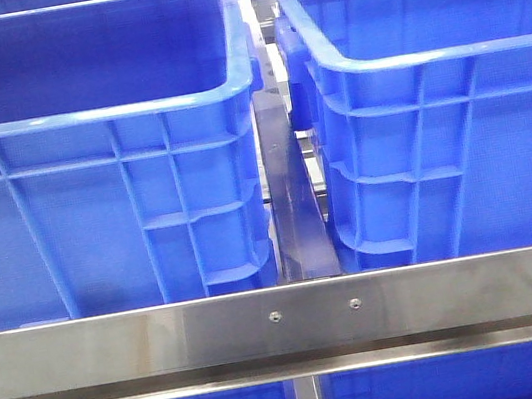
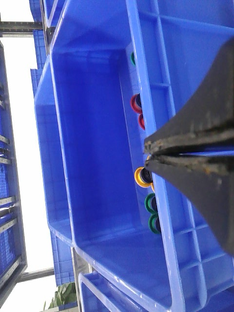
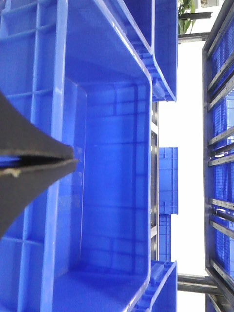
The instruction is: Pick red and yellow buttons and place in box
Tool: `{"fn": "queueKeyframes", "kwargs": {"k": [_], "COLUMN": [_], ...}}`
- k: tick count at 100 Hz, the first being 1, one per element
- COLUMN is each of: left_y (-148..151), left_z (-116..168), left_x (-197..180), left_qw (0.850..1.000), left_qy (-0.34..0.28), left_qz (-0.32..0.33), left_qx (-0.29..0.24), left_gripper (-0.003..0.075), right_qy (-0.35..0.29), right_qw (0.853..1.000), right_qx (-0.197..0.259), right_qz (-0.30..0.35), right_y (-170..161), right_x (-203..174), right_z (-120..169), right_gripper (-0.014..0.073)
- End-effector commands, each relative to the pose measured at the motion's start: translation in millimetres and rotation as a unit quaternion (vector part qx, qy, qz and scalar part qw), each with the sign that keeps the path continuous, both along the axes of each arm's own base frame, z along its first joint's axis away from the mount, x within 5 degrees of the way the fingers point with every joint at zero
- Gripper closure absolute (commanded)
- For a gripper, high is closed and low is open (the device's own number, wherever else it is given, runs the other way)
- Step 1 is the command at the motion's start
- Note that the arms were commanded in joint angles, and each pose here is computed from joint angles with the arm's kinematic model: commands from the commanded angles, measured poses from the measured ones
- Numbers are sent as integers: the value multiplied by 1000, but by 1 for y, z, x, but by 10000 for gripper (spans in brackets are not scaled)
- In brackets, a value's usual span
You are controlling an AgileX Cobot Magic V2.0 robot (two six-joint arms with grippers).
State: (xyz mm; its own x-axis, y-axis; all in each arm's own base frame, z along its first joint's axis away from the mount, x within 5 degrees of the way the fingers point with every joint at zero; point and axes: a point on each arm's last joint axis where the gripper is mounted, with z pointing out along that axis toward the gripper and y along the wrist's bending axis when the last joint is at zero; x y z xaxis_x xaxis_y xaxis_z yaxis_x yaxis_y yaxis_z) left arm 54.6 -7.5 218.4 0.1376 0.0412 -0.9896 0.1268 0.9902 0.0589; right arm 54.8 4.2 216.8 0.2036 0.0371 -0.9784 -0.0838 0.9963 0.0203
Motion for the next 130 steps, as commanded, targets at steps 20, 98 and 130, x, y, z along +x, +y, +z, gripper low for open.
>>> {"fn": "queueKeyframes", "kwargs": {"k": [20, 98, 130], "left_y": [0, -1, -10], "left_z": [-8, 150, 199], "left_x": [-1, 11, 79], "left_qw": [999, 992, 967], "left_qy": [-30, 125, 255], "left_qz": [-4, 3, 8], "left_qx": [-10, -32, -14], "left_gripper": [739, 739, 739], "right_qy": [-64, -64, -64], "right_qw": [998, 998, 998], "right_qx": [1, 1, 1], "right_qz": [-3, -3, -3], "right_y": [-1, -1, -1], "right_x": [-6, -6, -6], "right_z": [15, 15, 15], "right_gripper": [662, 662, 662]}}
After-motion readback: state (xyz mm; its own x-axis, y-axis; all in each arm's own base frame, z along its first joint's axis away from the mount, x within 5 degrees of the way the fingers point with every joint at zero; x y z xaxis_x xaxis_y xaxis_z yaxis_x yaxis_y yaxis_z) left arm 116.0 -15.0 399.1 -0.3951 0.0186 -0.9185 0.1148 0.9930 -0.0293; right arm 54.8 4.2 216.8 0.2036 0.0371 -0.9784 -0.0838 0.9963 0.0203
